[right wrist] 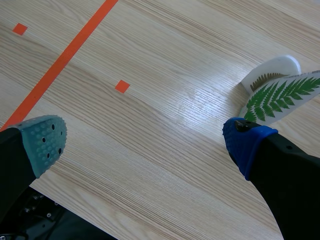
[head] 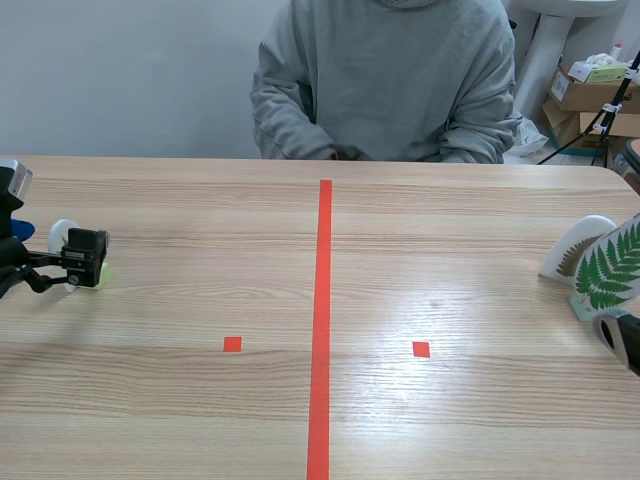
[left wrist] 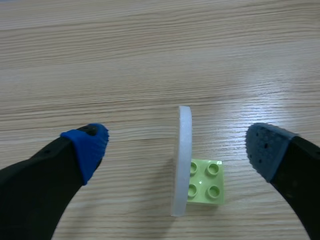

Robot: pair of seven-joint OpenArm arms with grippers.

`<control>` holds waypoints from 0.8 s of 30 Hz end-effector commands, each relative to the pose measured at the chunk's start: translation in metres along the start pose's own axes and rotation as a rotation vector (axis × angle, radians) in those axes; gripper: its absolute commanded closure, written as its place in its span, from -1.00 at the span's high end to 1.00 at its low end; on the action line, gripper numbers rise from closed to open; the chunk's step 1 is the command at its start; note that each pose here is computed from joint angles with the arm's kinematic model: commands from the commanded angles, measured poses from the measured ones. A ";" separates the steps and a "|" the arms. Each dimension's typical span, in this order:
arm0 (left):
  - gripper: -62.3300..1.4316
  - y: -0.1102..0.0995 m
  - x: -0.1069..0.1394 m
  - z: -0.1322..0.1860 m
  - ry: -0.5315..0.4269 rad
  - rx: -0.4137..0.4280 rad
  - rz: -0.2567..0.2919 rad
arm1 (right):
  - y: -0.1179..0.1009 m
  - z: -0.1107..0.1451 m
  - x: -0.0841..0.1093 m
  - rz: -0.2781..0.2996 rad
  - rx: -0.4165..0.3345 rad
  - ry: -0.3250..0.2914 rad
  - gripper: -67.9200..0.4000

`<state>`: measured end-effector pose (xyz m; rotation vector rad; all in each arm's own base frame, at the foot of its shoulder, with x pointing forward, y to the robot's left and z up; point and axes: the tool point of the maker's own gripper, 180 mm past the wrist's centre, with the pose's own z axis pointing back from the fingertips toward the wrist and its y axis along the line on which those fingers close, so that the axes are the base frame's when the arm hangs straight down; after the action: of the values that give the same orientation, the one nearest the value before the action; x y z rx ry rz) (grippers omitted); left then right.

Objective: Do the leaf sorting experiment

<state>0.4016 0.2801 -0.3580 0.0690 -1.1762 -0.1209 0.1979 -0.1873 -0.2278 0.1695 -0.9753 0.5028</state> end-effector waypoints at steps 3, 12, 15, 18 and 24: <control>1.00 0.006 0.040 0.009 -0.100 -0.049 -0.071 | -0.001 0.000 0.002 0.013 0.005 -0.005 0.93; 0.99 -0.058 0.068 0.074 -0.176 -0.314 -0.236 | -0.001 0.000 0.000 0.015 0.003 0.003 0.93; 0.99 -0.100 0.068 0.109 -0.189 -0.455 -0.265 | -0.001 0.000 0.002 0.014 0.004 -0.006 0.93; 0.99 -0.136 0.063 0.143 -0.177 -0.570 -0.269 | -0.001 0.000 0.001 0.015 0.004 -0.005 0.93; 0.99 -0.179 0.048 0.194 -0.108 -0.697 -0.235 | -0.001 0.000 0.001 0.015 0.004 -0.004 0.93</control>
<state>0.2279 0.0944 -0.2601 -0.4204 -1.1714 -0.7634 0.1977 -0.1886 -0.2289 0.1598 -0.9694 0.5064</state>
